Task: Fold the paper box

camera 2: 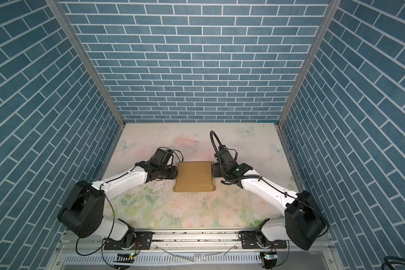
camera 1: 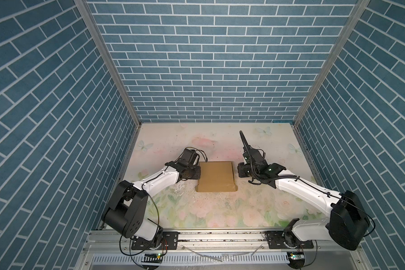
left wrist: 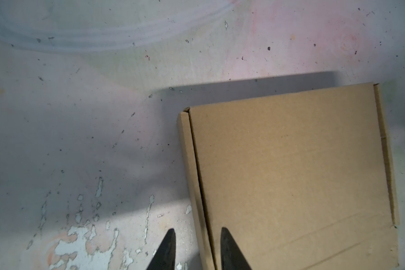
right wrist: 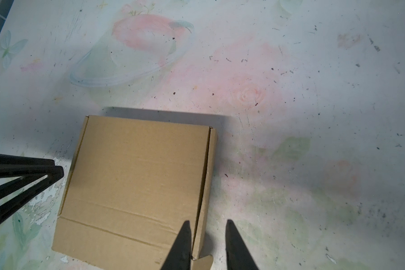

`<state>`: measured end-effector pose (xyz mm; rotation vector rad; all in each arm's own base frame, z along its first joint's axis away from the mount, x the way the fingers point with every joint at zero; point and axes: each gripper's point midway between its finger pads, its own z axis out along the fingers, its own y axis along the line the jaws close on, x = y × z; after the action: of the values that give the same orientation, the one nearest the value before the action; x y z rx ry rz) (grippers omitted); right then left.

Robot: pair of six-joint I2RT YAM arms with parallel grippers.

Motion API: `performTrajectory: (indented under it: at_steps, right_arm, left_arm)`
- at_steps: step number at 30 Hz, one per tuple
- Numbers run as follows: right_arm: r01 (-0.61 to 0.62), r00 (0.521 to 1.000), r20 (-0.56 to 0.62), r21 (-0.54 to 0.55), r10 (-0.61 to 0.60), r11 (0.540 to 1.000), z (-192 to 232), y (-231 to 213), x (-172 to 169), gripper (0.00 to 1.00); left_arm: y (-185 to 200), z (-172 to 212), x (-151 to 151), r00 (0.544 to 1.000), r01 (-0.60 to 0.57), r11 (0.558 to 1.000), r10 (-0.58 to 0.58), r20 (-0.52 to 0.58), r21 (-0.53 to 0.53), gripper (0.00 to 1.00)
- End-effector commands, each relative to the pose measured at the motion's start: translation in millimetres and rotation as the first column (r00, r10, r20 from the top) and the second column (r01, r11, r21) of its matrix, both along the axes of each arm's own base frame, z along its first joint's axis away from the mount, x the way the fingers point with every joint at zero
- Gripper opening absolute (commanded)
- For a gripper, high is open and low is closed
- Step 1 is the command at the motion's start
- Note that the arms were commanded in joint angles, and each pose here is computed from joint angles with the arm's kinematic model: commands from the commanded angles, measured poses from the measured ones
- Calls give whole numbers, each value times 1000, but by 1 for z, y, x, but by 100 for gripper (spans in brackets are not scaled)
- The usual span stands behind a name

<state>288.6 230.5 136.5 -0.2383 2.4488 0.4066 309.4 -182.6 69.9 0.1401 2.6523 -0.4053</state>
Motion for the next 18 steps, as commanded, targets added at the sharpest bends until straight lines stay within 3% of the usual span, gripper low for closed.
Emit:
performTrajectory:
  at_steps: [1,18]
  right_arm:
    - [-21,1000,14,3,21,1000,0,-4,-3,27]
    - [13,1000,-12,37,-13,999,-12,-18,-2,28]
  left_arm:
    - [2,-5,1,1000,3,1000,-3,-12,7,32]
    - [8,-21,2,999,-21,1000,21,-37,-8,19]
